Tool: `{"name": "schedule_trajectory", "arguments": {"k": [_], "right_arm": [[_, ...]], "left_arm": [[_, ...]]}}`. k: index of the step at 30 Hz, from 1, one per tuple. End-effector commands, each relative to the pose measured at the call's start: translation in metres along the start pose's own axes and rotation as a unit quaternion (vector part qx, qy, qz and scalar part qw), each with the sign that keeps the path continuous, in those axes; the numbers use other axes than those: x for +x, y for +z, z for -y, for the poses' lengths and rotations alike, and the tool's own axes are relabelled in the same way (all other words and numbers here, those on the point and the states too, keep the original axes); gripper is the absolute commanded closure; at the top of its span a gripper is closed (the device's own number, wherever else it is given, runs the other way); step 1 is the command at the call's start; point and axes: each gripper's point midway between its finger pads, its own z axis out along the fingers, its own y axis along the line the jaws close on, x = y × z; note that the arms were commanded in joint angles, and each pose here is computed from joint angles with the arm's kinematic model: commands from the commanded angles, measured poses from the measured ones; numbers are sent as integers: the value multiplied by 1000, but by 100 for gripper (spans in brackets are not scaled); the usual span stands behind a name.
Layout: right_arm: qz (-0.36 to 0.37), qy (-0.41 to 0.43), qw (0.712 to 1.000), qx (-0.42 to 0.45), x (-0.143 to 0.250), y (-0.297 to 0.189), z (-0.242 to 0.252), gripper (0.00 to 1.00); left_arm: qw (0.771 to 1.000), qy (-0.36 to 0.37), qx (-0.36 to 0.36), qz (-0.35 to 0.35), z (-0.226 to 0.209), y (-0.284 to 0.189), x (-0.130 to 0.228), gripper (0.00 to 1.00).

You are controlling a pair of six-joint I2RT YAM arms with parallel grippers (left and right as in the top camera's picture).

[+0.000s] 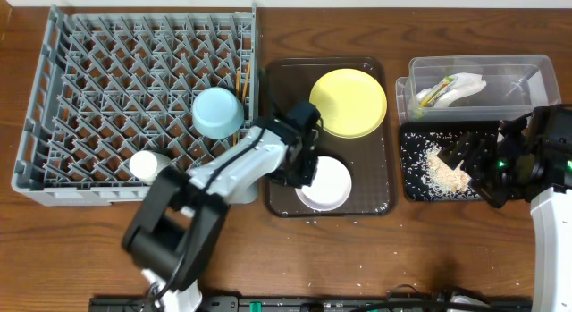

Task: Sort waste into correct bins and load items into the dishwasher
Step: 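Lift the pink bowl and carry it to the grey dish rack, then tilt the pink bowl and lower it into the rack's left side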

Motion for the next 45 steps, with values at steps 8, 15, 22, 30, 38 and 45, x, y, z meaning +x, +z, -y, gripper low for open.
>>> {"name": "schedule_trajectory", "arguments": {"k": [8,15,22,30,38,45], "right_arm": [[2,-14,1000,-2,0,-1,-3,11],[6,-16,1000,-4,-2,-1,-4,11],[7,-16,1000,-4,-2,-1,-4,11],[7,-16,1000,-4,-2,-1,-4,10],[7,-16,1000,-4,-2,-1,-4,10],[6,-16,1000,-4,-2,-1,-4,10]], "left_arm": [[904,-107,-304,282,-147,-217,-30,93],[766,-201,-534,296,-243,-307,11,93],[709,-222,-632,222,-301,-315,15,93],[711,-236,-644,156,-344,-280,15,93],[711,-232,-642,167,-354,-268,-4,92],[718,-205,-648,147,-362,-254,-16,92]]}}
